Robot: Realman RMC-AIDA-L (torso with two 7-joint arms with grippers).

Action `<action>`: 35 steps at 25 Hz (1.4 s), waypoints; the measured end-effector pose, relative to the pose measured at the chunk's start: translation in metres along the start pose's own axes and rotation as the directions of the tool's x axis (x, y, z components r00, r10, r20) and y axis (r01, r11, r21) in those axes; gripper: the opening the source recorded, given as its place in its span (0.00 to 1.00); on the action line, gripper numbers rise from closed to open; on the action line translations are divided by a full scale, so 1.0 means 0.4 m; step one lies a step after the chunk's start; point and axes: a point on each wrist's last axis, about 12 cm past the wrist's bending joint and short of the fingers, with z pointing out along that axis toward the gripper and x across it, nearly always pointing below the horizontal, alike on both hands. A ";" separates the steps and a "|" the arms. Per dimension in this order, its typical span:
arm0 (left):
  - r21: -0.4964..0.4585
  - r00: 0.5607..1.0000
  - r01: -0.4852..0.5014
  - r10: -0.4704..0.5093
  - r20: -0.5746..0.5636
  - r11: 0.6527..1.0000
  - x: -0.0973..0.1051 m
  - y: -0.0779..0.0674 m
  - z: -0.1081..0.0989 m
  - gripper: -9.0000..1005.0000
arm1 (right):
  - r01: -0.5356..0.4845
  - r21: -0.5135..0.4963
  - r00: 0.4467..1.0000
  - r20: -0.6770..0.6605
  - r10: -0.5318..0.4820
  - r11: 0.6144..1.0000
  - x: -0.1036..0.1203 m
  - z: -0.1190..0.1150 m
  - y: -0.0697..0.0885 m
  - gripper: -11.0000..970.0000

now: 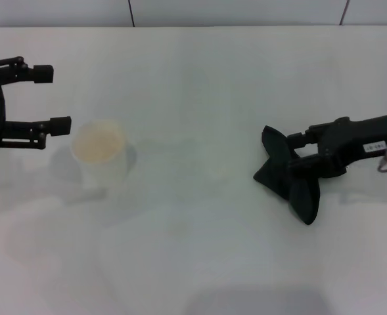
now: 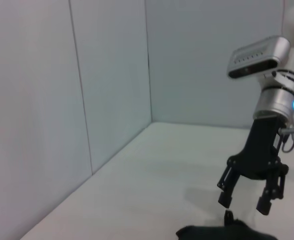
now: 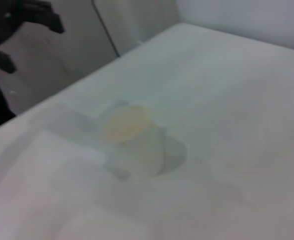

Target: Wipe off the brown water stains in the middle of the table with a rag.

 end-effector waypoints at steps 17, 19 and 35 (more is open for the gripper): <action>0.039 0.989 0.139 -0.141 0.044 0.990 0.058 -0.070 0.021 0.88 | 0.139 -0.009 0.989 0.046 -0.139 0.990 0.034 -0.023 -0.016 0.81; 0.042 0.989 0.147 -0.148 0.022 0.988 0.064 -0.072 0.021 0.88 | 0.136 -0.007 0.990 0.045 -0.135 0.991 0.034 -0.021 -0.018 0.81; 0.057 0.981 0.175 -0.169 -0.091 0.983 0.084 -0.067 0.035 0.88 | 0.120 -0.038 0.992 0.045 -0.118 0.992 0.031 0.000 -0.012 0.81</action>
